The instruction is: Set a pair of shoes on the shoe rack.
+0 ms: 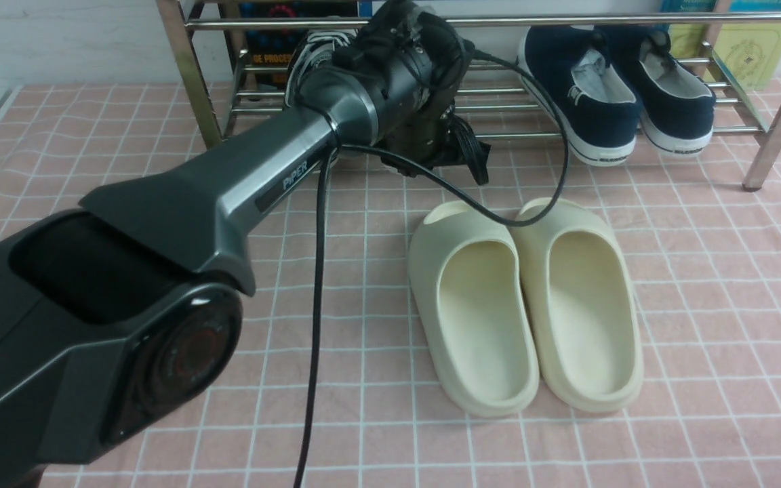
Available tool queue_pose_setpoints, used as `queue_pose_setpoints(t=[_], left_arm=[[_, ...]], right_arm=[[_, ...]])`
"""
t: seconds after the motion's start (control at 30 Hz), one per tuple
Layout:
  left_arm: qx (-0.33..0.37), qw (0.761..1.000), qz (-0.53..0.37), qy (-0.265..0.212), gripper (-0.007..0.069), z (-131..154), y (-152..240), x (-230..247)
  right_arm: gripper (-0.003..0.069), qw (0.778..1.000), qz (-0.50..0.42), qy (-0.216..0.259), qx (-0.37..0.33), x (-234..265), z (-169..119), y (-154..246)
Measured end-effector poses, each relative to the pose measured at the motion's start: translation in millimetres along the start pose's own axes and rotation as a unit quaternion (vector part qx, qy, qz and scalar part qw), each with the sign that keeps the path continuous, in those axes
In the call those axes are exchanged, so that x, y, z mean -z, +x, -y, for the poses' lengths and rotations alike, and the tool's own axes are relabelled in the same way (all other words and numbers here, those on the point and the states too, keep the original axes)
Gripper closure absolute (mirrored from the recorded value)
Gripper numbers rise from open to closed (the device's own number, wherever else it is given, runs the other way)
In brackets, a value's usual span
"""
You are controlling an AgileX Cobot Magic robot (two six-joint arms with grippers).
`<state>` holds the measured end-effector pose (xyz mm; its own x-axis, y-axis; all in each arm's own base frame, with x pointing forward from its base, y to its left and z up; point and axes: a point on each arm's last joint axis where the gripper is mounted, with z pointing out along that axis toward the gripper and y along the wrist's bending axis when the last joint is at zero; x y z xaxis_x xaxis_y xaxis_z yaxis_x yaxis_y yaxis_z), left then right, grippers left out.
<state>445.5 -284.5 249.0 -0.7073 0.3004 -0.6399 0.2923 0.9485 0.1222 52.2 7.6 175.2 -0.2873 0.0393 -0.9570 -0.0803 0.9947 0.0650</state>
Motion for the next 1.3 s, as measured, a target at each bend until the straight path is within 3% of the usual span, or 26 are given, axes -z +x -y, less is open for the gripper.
queue_pose_setpoints(t=[0.37, 0.67, 0.83, 0.93, 0.97, 1.1, 1.13, 1.2, 1.3], left_arm=[[-0.023, 0.999, 0.030, -0.023, 0.0594, -6.4, -5.7, -0.2], [-0.035, 0.999, -0.002, -0.019, 0.0417, -4.8, -4.9, 20.5], [-0.102, 0.994, 0.013, 0.028, 0.0396, 5.4, -17.2, 94.4], [-0.122, 0.991, 0.042, 0.039, 0.0403, -5.1, -25.7, 157.7], [-0.123, 0.991, 0.042, 0.040, 0.0405, -5.0, -25.7, 157.8], [-0.111, 0.987, 0.114, 0.034, 0.0498, -47.9, -28.6, 267.9], [-0.110, 0.987, 0.114, 0.032, 0.0503, -49.7, -28.2, 272.2], [-0.102, 0.980, 0.164, 0.035, 0.0582, -70.8, -21.7, 324.9], [-0.093, 0.975, 0.198, 0.044, 0.0619, -87.8, -7.9, 366.3]], right_arm=[[0.0419, 1.000, 0.000, 0.000, 0.000, 0.0, 0.0, 0.0], [0.0419, 1.000, 0.000, 0.000, 0.000, 0.0, 0.0, 0.0], [0.0419, 1.000, 0.000, 0.000, 0.000, 0.0, 0.0, 0.0], [0.0419, 1.000, 0.000, 0.000, 0.000, 0.0, 0.0, 0.0], [0.0419, 1.000, 0.000, 0.000, 0.000, 0.0, 0.0, 0.0], [0.0419, 1.000, 0.000, 0.000, 0.000, 0.0, 0.0, 0.0], [0.0419, 1.000, 0.000, 0.000, 0.000, 0.0, 0.0, 0.0], [0.0419, 1.000, 0.000, 0.000, 0.000, 0.0, 0.0, 0.0], [0.0419, 1.000, 0.000, 0.000, 0.000, 0.0, 0.0, 0.0]])
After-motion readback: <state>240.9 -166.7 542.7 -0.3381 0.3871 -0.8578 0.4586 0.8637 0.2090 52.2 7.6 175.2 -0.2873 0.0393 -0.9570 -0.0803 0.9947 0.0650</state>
